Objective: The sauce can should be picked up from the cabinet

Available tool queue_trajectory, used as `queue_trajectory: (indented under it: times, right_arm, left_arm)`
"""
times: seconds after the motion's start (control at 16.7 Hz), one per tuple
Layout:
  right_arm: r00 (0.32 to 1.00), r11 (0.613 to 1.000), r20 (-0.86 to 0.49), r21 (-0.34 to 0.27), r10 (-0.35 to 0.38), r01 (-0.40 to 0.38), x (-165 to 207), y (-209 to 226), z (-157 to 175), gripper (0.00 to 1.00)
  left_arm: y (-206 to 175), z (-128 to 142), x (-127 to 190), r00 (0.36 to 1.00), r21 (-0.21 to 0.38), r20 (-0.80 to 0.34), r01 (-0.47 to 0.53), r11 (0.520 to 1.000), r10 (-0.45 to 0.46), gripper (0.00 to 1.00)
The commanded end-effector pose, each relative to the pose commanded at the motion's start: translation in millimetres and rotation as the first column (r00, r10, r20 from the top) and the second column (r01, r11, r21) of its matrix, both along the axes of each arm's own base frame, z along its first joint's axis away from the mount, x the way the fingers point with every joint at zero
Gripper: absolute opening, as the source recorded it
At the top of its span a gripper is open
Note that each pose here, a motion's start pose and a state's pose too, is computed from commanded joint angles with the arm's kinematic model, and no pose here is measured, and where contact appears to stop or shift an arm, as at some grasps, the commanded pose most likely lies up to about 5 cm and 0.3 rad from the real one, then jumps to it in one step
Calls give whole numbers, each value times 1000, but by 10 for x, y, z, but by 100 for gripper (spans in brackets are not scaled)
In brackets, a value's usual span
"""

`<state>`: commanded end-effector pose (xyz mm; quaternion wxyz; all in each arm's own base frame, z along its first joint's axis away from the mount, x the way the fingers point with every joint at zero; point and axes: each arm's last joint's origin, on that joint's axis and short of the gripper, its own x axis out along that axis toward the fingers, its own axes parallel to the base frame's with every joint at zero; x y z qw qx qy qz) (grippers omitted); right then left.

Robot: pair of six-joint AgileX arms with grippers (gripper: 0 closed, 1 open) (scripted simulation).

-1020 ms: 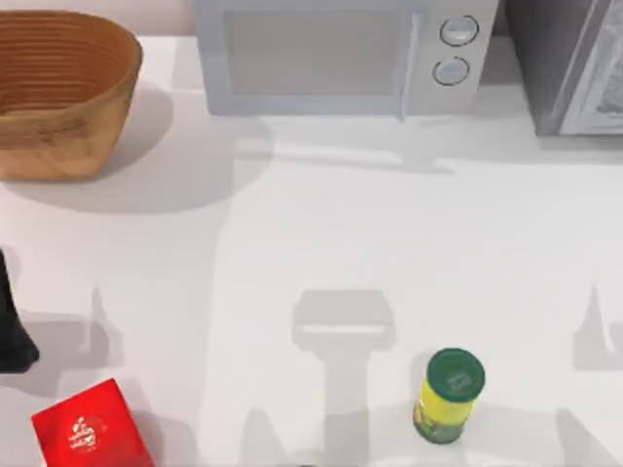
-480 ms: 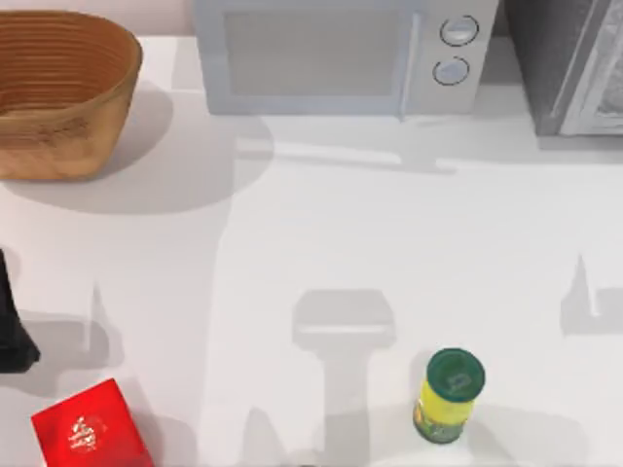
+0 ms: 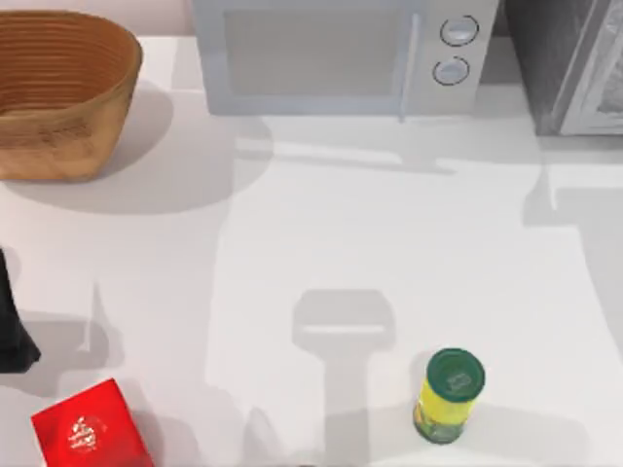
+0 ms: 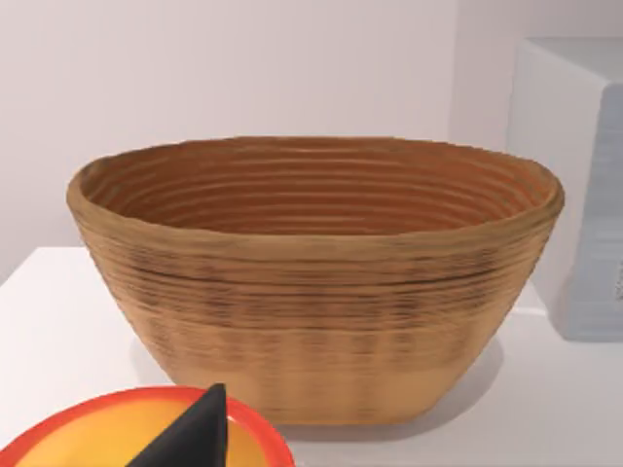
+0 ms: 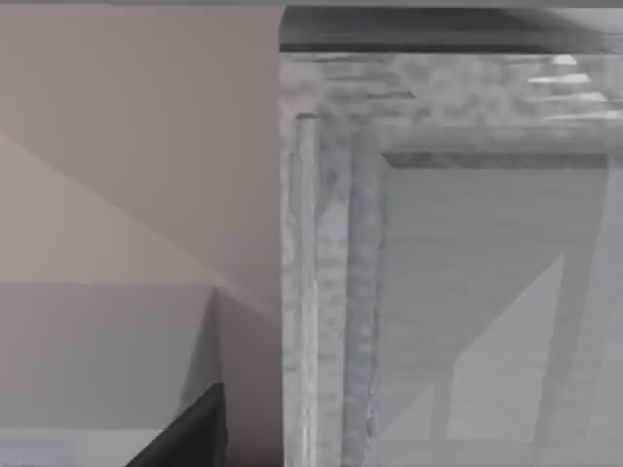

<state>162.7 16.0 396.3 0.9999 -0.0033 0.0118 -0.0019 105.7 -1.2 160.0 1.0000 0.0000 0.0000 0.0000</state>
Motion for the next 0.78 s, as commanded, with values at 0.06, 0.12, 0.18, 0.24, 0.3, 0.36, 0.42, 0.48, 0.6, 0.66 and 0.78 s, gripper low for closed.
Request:
queue_trajectory:
  times: [0.06,0.12,0.18,0.24,0.3,0.36,0.42,0.48,0.6,0.66,0.78]
  right_arm:
    - [1000,1000,-1,-1,-2,2,109,28,178,100]
    - [1000,1000,0,-1,-3,3,220,59,343,100]
    - [1000,1000,1,-1,-3,3,329,91,494,100]
    - [1000,1000,4,0,-3,3,433,124,629,100]
    - [1000,1000,8,0,-3,3,530,156,748,100]
    - [1000,1000,13,2,-2,2,619,188,852,100]
    - [1000,1000,17,3,-1,1,698,218,939,100]
    - [1000,1000,20,4,0,0,768,245,1009,100]
    - [1000,1000,24,6,2,-2,876,288,1100,100]
    - [1000,1000,24,6,3,-3,911,303,1123,100]
    - [1000,1000,24,7,4,-4,935,313,1137,100]
  left_arm:
    - [0,0,0,1000,0,0,0,1000,0,100]
    - [0,0,0,1000,0,0,0,1000,0,100]
    - [0,0,0,1000,0,0,0,1000,0,100]
    - [0,0,0,1000,0,0,0,1000,0,100]
    - [0,0,0,1000,0,0,0,1000,0,100]
    - [0,0,0,1000,0,0,0,1000,0,100]
    - [0,0,0,1000,0,0,0,1000,0,100]
    - [0,0,0,1000,0,0,0,1000,0,100]
    - [0,0,0,1000,0,0,0,1000,0,100]
    - [0,0,0,1000,0,0,0,1000,0,100]
    - [0,0,0,1000,0,0,0,1000,0,100]
